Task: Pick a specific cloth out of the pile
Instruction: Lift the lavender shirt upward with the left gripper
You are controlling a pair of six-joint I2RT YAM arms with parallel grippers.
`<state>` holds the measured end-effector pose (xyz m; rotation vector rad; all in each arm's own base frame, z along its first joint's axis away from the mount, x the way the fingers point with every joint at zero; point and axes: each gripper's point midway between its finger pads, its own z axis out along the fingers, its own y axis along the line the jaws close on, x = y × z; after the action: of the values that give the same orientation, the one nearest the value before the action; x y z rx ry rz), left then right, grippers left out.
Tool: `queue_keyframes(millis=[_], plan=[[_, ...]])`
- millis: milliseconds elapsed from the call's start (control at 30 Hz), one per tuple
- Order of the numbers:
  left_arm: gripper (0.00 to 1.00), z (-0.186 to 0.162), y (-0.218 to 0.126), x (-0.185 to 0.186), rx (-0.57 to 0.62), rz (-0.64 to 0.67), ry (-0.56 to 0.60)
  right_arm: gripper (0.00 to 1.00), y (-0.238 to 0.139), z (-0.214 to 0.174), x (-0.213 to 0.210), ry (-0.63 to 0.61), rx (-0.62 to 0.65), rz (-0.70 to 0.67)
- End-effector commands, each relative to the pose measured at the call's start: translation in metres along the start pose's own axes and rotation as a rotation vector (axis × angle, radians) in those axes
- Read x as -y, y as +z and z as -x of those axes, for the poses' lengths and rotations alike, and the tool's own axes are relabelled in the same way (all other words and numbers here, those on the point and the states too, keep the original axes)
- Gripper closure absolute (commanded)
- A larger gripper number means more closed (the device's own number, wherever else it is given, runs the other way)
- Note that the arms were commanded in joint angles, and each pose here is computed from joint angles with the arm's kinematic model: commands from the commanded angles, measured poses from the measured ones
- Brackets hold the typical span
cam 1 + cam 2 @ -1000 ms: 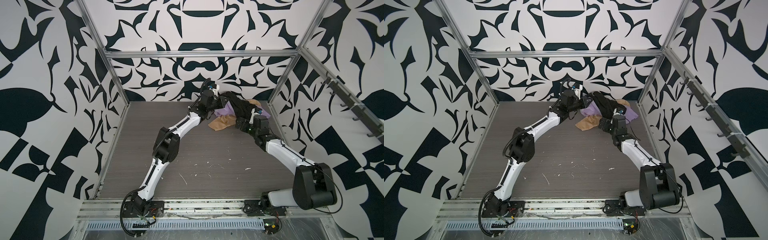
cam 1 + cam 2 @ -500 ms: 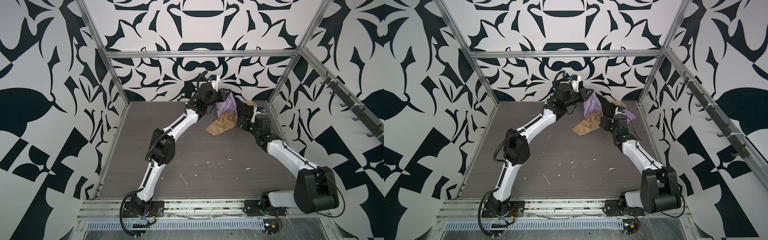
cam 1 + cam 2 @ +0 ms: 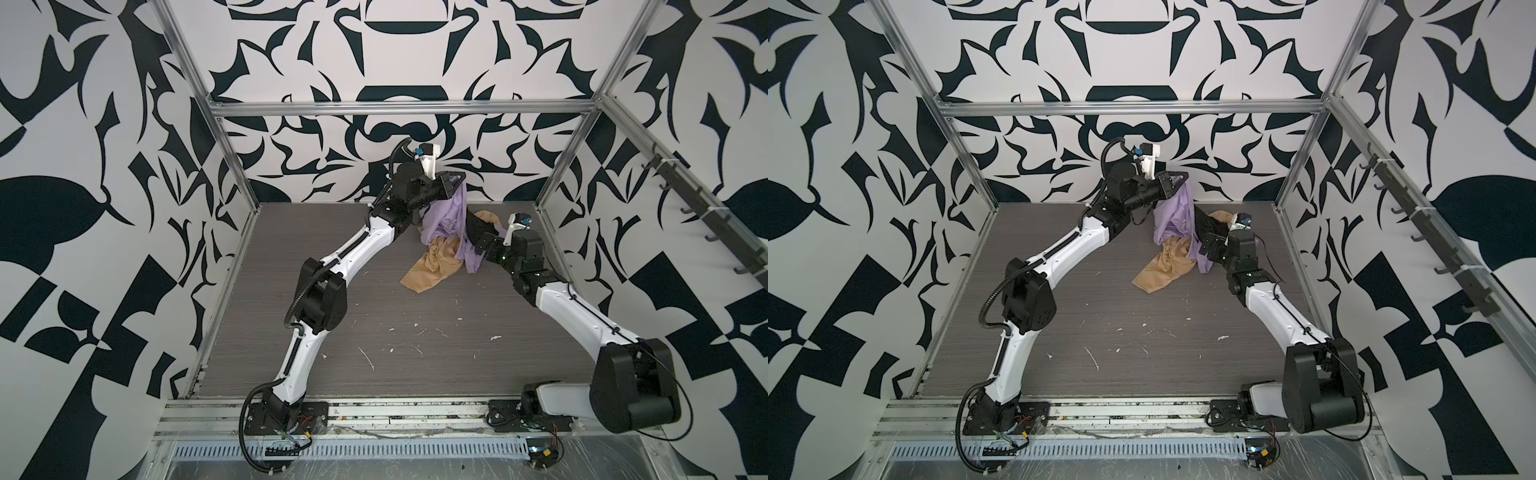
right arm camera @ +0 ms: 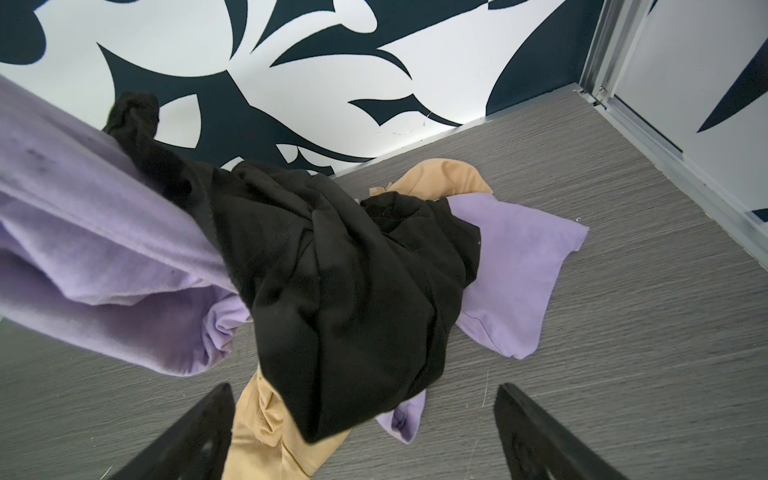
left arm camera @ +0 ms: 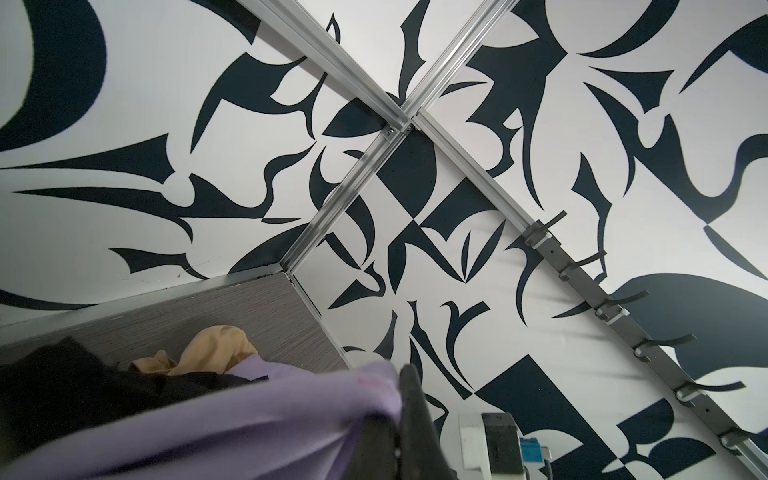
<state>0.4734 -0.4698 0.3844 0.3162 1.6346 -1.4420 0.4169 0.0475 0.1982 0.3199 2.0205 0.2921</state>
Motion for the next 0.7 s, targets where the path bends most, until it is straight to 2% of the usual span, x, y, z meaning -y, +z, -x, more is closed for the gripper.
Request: queue_keyframes(millis=[0,167,300,500,667], plan=[[1.00,0.047,-0.021,0.074,0.103,-0.152,0.084,0.01,-0.010,0.018,-0.006,-0.004,0.066,0.016],[1.00,0.047,-0.019,0.080,0.095,-0.189,0.097,0.01,-0.011,0.020,-0.007,-0.003,0.073,0.020],[1.00,0.041,-0.019,0.100,0.038,-0.303,0.155,0.01,-0.012,0.023,-0.008,-0.007,0.081,0.023],[1.00,0.045,-0.027,0.092,0.032,-0.320,0.155,0.01,-0.018,0.029,-0.013,-0.029,0.107,0.048],[1.00,0.046,-0.029,0.103,0.026,-0.379,0.181,0.00,-0.021,0.032,-0.012,-0.032,0.123,0.043]])
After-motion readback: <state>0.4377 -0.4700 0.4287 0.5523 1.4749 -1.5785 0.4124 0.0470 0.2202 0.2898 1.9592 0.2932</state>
